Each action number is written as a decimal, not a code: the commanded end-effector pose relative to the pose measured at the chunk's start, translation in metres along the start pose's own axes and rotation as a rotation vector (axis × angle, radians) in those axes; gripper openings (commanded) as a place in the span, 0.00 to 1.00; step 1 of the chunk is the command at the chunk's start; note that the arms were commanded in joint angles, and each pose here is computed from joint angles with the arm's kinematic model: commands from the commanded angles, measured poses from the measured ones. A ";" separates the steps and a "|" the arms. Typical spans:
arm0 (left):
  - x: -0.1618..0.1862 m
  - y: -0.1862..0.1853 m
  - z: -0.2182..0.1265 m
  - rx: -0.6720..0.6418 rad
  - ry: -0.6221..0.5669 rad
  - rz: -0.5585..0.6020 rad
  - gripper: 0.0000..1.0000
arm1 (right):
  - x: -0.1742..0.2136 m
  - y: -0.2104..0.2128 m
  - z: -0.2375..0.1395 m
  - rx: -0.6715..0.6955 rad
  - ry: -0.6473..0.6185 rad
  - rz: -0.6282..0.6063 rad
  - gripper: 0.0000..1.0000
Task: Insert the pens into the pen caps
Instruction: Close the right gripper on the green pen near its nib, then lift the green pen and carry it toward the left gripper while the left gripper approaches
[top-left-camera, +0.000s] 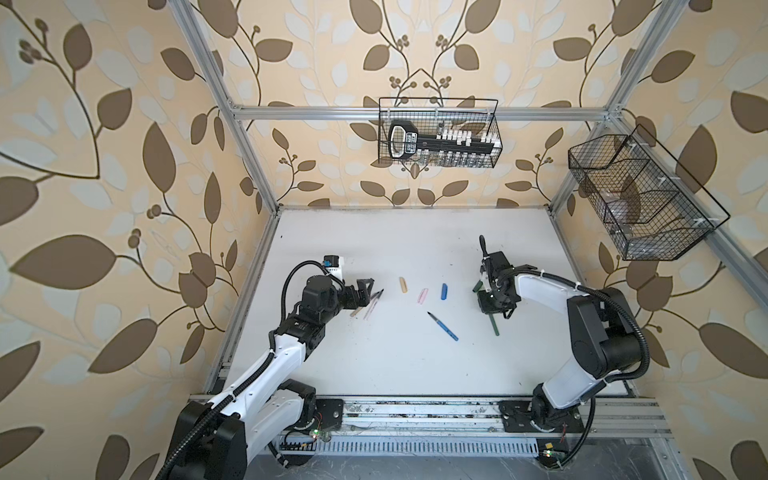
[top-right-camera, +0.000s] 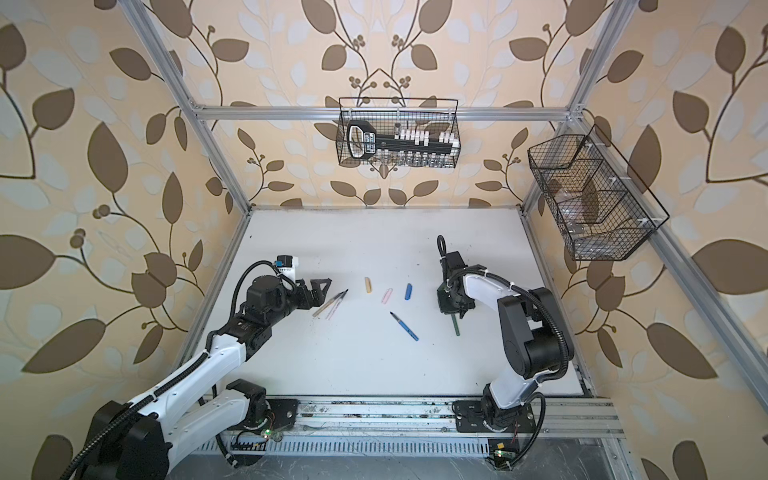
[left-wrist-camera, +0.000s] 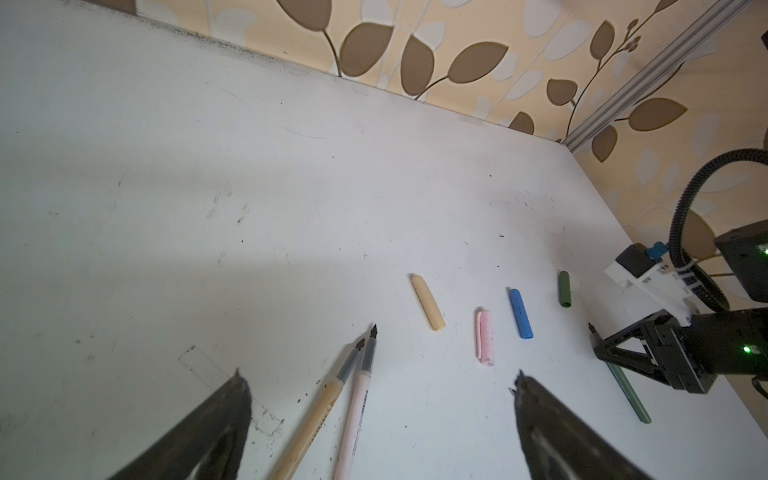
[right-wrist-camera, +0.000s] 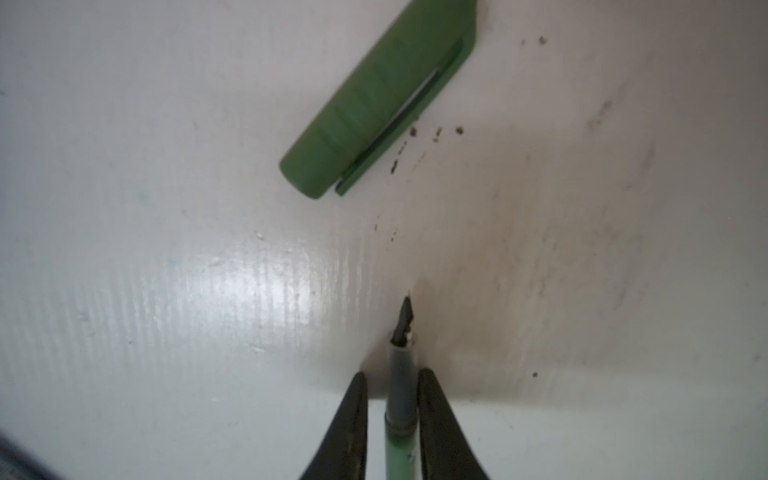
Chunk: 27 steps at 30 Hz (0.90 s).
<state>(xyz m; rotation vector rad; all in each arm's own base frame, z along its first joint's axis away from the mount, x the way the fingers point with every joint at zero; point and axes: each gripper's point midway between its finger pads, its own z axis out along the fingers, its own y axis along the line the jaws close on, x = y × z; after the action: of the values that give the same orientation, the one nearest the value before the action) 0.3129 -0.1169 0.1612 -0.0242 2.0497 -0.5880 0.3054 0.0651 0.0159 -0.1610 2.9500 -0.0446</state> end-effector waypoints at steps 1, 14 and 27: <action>-0.012 -0.013 -0.002 0.053 -0.033 0.016 0.99 | 0.014 -0.002 0.012 0.027 0.064 -0.005 0.15; -0.002 -0.032 0.009 0.165 0.047 0.016 0.99 | -0.013 0.014 -0.025 -0.152 -0.150 0.035 0.07; 0.017 -0.096 0.015 0.476 0.175 0.024 0.99 | -0.057 0.086 -0.129 -0.644 -0.722 0.080 0.00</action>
<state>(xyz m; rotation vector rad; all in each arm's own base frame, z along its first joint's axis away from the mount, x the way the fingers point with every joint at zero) 0.3000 -0.1818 0.1481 0.2023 2.1272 -0.9377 0.3172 0.1304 0.1047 -0.1123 2.3881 0.5946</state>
